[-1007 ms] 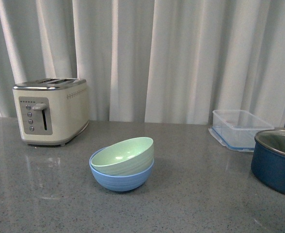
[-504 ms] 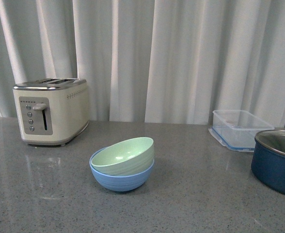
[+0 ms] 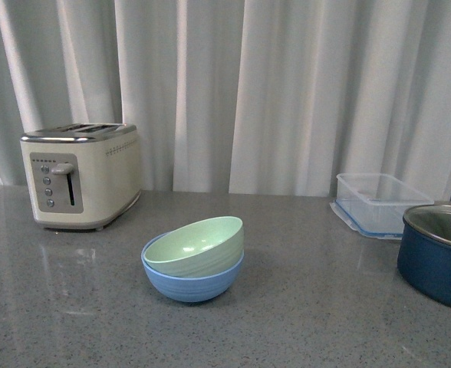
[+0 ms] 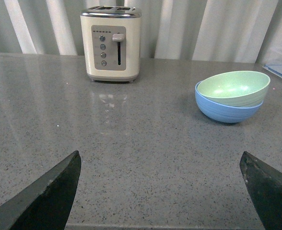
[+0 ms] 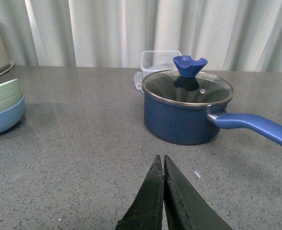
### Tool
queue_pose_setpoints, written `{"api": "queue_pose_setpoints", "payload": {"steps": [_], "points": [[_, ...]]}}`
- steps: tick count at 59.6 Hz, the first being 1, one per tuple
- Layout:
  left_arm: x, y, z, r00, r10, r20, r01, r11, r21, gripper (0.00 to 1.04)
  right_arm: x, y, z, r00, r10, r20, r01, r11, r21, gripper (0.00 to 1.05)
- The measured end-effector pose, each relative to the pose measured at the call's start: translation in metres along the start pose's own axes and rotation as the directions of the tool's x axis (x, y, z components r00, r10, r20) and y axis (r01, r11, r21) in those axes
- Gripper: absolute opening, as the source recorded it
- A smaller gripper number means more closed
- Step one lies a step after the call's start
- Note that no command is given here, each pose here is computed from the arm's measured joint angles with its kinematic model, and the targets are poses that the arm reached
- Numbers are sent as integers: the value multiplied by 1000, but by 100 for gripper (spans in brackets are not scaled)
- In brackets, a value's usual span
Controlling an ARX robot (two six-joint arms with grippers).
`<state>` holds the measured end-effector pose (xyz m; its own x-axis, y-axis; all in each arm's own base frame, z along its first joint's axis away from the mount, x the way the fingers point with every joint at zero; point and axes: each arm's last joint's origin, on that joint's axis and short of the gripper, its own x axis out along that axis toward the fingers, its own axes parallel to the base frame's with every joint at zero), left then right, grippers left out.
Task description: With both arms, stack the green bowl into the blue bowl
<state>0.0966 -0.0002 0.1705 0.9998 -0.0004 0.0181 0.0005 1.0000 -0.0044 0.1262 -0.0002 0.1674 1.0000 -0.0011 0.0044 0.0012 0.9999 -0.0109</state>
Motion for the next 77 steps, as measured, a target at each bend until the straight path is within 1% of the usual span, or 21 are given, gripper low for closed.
{"api": "queue_pose_setpoints", "payload": {"steps": [46, 51, 56, 66, 69, 71, 72, 77], "points": [[0, 0, 0, 1000, 0, 0, 0, 1000, 0, 98, -18, 0, 1, 1000, 0, 4, 0, 1000, 0, 1], [0, 0, 0, 1000, 0, 0, 0, 1000, 0, 98, -25, 0, -4, 1000, 2, -30, -2, 1000, 0, 1], [0, 0, 0, 1000, 0, 0, 0, 1000, 0, 98, -28, 0, -2, 1000, 1, 1, -1, 1000, 0, 1], [0, 0, 0, 1000, 0, 0, 0, 1000, 0, 98, -29, 0, -2, 1000, 1, -2, -1, 1000, 0, 1], [0, 0, 0, 1000, 0, 0, 0, 1000, 0, 98, -29, 0, -2, 1000, 1, -2, -1, 1000, 0, 6], [0, 0, 0, 1000, 0, 0, 0, 1000, 0, 98, -29, 0, -2, 1000, 1, -2, -1, 1000, 0, 13], [0, 0, 0, 1000, 0, 0, 0, 1000, 0, 98, -29, 0, -2, 1000, 1, -2, -1, 1000, 0, 15], [0, 0, 0, 1000, 0, 0, 0, 1000, 0, 98, -29, 0, -2, 1000, 1, -2, -1, 1000, 0, 36]]}}
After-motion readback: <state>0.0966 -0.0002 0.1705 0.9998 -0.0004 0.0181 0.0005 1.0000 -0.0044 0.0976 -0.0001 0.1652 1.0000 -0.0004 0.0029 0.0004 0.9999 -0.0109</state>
